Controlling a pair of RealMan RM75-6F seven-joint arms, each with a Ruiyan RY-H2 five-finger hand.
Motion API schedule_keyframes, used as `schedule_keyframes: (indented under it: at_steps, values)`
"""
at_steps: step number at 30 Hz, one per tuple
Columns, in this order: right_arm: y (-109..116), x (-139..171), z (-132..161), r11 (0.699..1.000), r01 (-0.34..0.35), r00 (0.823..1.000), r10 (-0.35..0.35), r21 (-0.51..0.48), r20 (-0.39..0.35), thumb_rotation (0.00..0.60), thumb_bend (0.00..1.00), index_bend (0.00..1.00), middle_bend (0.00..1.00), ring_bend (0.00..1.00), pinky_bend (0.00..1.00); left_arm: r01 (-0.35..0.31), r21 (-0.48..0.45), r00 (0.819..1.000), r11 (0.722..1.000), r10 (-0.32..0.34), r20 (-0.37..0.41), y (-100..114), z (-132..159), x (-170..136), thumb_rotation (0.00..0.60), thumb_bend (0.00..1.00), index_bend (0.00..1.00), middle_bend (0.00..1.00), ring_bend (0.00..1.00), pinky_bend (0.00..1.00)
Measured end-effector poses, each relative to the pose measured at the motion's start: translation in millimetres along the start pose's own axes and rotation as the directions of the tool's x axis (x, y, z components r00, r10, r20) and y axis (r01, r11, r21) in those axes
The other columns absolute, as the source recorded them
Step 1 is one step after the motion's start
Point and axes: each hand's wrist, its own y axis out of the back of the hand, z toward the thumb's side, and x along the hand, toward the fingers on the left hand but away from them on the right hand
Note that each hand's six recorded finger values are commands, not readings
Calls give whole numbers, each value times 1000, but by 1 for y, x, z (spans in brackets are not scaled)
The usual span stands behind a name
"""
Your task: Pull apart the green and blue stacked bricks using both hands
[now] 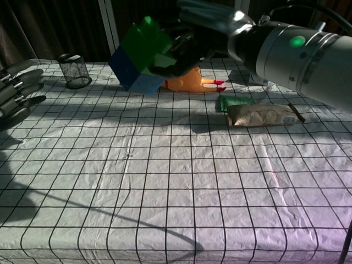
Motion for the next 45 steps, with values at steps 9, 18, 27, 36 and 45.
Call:
schedule_keyframes:
  at_steps: [9, 18, 27, 36, 45]
  values:
    - [-16, -14, 17, 997, 8, 1000, -8, -82, -4, 600, 305, 822, 570, 306, 216, 9, -92, 1000, 996, -9, 8, -33, -2, 18, 600, 291, 0, 0, 0, 63]
    - [-30, -26, 35, 990, 26, 1000, -28, -141, -14, 600, 304, 823, 571, 307, 216, 18, -114, 1000, 993, -17, 9, -51, -3, 30, 600, 290, 0, 0, 0, 66]
    - [-43, -33, 47, 988, 11, 1000, -13, -153, -14, 600, 305, 825, 573, 307, 216, -25, -131, 1000, 991, 26, 10, -59, -1, 42, 600, 290, 0, 9, 0, 67]
    - [-45, -37, 52, 988, 41, 999, -43, -151, -9, 600, 304, 827, 574, 307, 216, -106, -187, 994, 977, 106, -12, -59, -2, 48, 600, 289, 113, 121, 0, 70]
    - [-48, -40, 50, 993, 57, 998, -56, -107, 14, 600, 304, 830, 577, 307, 217, -108, -217, 994, 970, 108, -13, -62, -4, 43, 600, 284, 177, 133, 0, 67]
